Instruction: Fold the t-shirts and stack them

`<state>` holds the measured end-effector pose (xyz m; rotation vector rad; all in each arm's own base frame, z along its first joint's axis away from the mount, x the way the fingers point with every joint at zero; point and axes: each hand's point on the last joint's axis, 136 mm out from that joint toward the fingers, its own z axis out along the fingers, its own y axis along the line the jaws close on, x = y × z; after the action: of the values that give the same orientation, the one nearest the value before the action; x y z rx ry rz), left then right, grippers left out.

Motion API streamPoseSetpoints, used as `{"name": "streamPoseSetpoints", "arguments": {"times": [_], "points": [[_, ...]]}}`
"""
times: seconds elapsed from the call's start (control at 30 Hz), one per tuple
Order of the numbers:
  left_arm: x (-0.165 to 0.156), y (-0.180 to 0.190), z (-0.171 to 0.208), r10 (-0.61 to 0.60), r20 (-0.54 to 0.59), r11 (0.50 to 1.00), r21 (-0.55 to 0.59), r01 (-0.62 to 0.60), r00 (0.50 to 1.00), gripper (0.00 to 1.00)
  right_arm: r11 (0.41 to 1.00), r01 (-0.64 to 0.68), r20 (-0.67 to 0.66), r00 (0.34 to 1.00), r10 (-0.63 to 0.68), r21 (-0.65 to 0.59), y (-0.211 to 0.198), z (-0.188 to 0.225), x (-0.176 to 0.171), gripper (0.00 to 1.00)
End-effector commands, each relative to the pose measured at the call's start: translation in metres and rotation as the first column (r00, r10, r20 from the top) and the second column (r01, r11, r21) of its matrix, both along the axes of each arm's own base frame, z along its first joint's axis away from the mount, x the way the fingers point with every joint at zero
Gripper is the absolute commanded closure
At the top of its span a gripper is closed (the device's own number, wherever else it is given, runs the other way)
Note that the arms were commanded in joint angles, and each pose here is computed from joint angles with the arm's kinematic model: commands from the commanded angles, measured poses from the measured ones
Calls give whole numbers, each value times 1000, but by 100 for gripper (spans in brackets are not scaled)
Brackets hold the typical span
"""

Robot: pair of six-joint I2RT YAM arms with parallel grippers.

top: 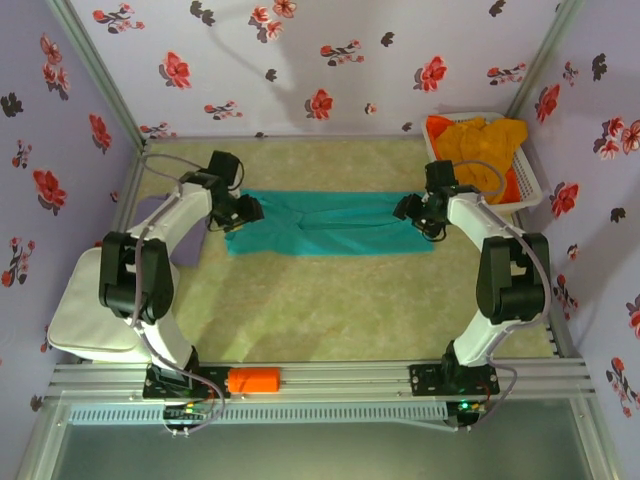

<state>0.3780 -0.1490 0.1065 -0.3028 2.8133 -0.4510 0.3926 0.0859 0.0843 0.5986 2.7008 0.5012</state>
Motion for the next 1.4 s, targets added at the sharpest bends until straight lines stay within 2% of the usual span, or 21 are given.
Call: {"name": "streamPoseSetpoints", "arguments": {"times": [0.0,0.13,0.3,0.53,0.7,0.87,1.13,1.37], "points": [[9,-20,-17,34,4,997,-74,-34,999,50,999,16,5,1000,-17,50,10,-9,12,31],[3,-12,-55,60,-66,998,-19,-61,996,53,999,30,-27,999,-29,22,5,-30,14,32],[-8,4,-85,69,-123,997,38,-64,990,55,998,52,-109,992,-56,-33,-6,-62,-5,33],[-5,39,-95,65,-154,991,125,-46,986,56,989,58,-186,979,-82,-133,-28,-78,-41,35],[-2,57,-96,70,-182,983,181,-36,981,57,988,78,-224,969,-107,-134,-35,-82,-67,35],[6,54,-78,56,-157,987,155,-32,986,57,991,82,-215,971,-103,-106,-32,-73,-82,35],[3,33,-18,4,-57,997,77,0,998,56,997,20,-53,998,-25,-79,-24,-5,-58,32],[-31,15,-5,-28,-5,998,56,28,1000,53,993,-68,36,997,72,-93,-7,20,-11,33]]}}
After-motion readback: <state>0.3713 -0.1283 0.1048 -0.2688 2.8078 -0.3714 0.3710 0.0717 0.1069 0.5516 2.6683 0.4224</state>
